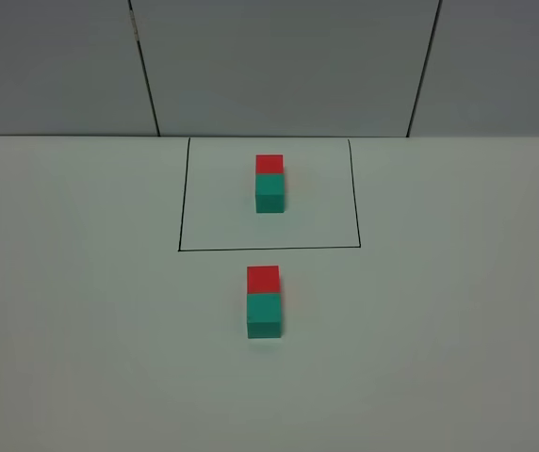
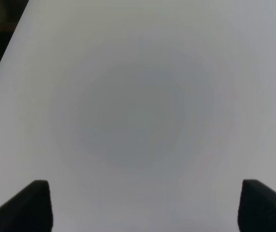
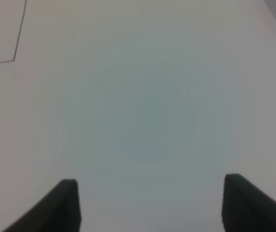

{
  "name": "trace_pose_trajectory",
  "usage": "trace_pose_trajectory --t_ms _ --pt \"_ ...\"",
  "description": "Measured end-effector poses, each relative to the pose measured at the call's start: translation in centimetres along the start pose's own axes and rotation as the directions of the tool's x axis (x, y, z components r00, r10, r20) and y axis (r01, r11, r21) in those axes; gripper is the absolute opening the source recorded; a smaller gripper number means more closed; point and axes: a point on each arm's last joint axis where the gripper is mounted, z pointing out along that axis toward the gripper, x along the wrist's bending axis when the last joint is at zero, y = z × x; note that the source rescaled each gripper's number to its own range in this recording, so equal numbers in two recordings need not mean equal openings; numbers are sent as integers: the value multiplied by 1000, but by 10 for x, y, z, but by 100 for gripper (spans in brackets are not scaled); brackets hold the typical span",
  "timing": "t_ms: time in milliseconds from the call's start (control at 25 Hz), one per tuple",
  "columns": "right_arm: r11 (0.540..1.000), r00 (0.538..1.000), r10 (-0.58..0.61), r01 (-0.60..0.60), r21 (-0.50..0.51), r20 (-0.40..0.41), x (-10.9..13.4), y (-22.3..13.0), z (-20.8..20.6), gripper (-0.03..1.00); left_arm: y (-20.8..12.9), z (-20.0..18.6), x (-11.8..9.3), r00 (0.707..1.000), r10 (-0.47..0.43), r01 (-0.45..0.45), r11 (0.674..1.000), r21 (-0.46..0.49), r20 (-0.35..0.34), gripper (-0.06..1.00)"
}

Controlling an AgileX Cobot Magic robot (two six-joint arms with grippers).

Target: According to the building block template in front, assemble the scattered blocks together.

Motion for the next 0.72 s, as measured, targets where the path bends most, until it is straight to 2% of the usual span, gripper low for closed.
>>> trace_pose_trajectory --t_ms 720 --pt "1000 1000 -24 24 -1 -16 1 0 0 61 0 0 0 1000 1 -1 1000 0 0 94"
